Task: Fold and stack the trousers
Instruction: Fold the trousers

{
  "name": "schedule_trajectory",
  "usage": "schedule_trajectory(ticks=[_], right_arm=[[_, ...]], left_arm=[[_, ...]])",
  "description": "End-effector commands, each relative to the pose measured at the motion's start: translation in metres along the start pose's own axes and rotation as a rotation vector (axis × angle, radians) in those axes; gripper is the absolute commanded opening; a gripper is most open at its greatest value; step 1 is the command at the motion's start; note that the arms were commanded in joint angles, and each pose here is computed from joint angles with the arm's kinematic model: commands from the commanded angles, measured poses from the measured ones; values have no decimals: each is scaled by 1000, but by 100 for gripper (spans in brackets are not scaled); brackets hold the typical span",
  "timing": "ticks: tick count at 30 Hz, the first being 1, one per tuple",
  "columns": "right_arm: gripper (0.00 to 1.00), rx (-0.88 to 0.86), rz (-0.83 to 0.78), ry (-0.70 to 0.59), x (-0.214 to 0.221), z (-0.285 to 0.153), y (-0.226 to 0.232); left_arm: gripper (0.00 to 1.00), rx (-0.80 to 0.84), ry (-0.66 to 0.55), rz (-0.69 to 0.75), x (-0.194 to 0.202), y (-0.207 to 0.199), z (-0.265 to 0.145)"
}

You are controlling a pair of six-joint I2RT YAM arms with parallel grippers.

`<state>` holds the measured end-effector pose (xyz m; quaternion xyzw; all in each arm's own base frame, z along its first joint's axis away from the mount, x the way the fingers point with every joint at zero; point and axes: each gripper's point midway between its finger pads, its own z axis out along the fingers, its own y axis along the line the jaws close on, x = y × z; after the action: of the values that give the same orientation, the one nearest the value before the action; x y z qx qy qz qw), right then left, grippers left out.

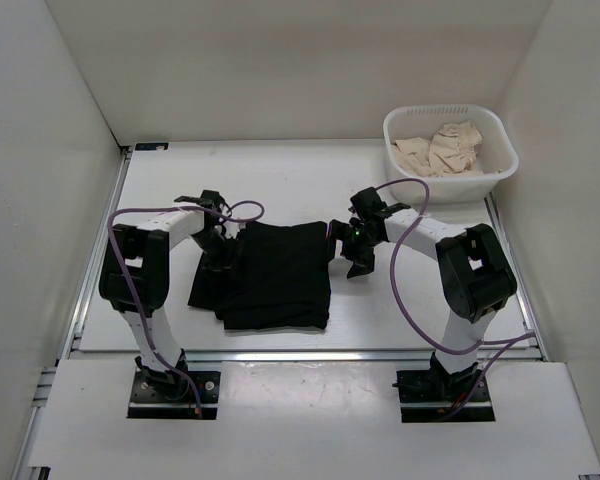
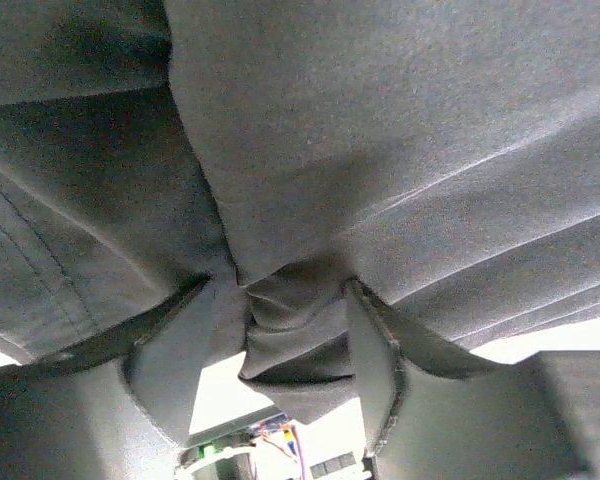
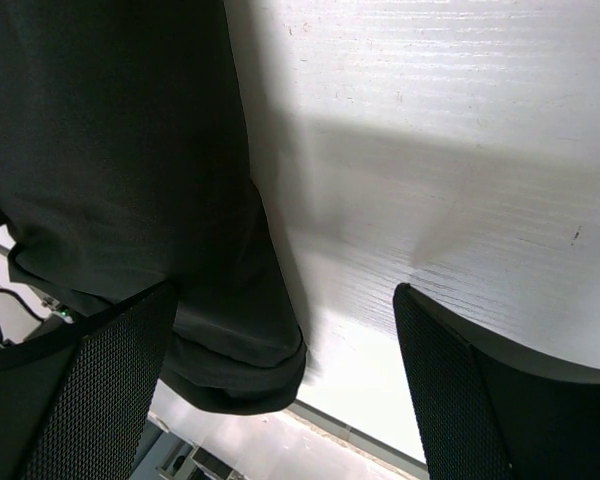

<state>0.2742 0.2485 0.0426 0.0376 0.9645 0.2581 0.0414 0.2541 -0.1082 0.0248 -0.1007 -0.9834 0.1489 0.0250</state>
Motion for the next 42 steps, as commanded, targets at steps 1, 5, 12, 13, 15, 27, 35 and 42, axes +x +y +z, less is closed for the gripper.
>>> schedule_trajectory(ticks=[1, 5, 12, 13, 15, 27, 35, 42], right_arm=[[93, 0, -14, -18, 0, -6, 3], [93, 0, -14, -18, 0, -6, 3], [93, 5, -11, -11, 1, -3, 1], [93, 5, -11, -11, 1, -3, 1], [93, 10, -7, -4, 4, -2, -2], [95, -8, -19, -21, 11, -4, 0], [98, -78, -114, -6, 12, 9, 41], [98, -252, -262, -46, 9, 18, 116]], left_arm=[[64, 19, -31, 10, -9, -4, -6], [22, 45, 0, 13, -4, -11, -3], [14, 18, -47, 43, -10, -17, -24], [14, 19, -75, 52, -13, -20, -33], [14, 19, -101, 60, -18, -23, -44], [14, -391, -348, 7, -36, 24, -187], [14, -352, -231, -188, -9, 103, -77], [18, -325, -241, -268, -37, 138, -61]])
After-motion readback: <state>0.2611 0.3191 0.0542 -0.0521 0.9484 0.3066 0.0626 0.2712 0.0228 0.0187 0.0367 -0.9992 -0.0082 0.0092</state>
